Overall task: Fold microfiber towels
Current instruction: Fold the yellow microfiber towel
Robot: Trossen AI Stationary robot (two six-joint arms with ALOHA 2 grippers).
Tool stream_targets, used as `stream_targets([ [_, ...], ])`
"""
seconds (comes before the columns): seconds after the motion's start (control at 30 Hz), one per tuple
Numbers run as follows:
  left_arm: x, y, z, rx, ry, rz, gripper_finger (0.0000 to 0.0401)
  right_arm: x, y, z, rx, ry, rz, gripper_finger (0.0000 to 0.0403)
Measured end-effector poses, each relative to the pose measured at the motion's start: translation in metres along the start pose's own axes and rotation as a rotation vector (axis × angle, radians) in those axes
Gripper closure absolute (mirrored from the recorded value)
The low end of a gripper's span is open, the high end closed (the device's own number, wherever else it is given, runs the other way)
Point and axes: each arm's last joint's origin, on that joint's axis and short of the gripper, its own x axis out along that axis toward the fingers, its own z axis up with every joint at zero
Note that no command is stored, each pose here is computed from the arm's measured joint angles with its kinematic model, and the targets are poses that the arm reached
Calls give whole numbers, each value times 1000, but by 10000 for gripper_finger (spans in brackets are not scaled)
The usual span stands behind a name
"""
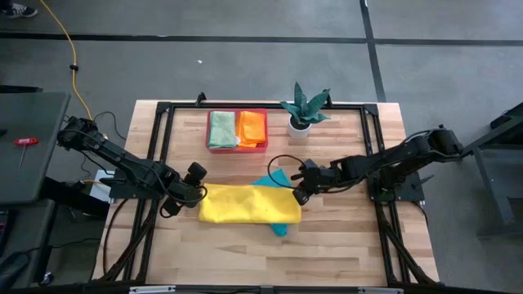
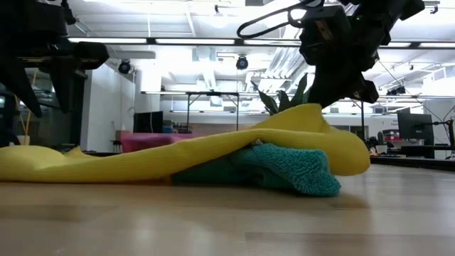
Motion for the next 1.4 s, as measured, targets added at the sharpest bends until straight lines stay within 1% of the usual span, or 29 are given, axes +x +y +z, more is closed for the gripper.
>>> stream_targets([
  [0.1, 0, 0, 0, -1, 0, 0, 269, 0, -4, 7, 33, -15, 0, 305],
  [0.23, 0, 0, 0, -2, -2, 1, 269, -9, -12, 23, -16, -61, 9, 237],
  [0.33, 0, 1, 2, -10, -19, 5, 269, -21, -17, 31, -33, -85, 28, 206],
  [0.4, -2, 2, 8, -27, -74, -2, 269, -30, -21, 32, -50, -91, 25, 197],
  [0.47, -5, 4, 17, -59, -164, -18, 269, -37, -24, 30, -73, -82, 9, 195],
  [0.53, -6, 6, 25, -125, -247, -37, 270, -41, -27, 28, -79, -63, -17, 194],
  [0.6, -3, 7, 32, -202, -283, -35, 275, -43, -30, 26, -80, -42, -41, 194],
  [0.67, 6, 6, 36, -272, -238, -31, 290, -43, -32, 24, -82, -29, -56, 194],
  [0.7, 12, 5, 38, -300, -206, -36, 304, -43, -32, 24, -82, -26, -59, 194],
  [0.83, 40, -2, 45, -415, -84, -96, 384, -42, -32, 24, -92, -26, -59, 194],
  [0.87, 46, -4, 48, -449, -76, -111, 391, -42, -32, 24, -106, -25, -57, 194],
  [0.97, 61, -8, 52, -520, -23, -107, 389, -42, -32, 23, -163, -11, -44, 194],
  [1.07, 74, -11, 53, -593, 25, -112, 399, -37, -30, 24, -202, 8, -14, 194],
  [1.2, 83, -14, 55, -656, 71, -112, 399, -18, -26, 28, -215, 26, 26, 196],
  [1.27, 85, -15, 55, -689, 81, -111, 400, -3, -26, 31, -208, 28, 16, 210],
  [1.3, 85, -16, 55, -707, 81, -112, 400, 6, -26, 33, -202, 30, 16, 224],
  [1.37, 85, -17, 56, -722, 76, -107, 400, 25, -27, 37, -189, 25, 28, 269],
  [1.4, 84, -17, 56, -729, 67, -107, 400, 35, -27, 40, -178, 15, 42, 299],
])
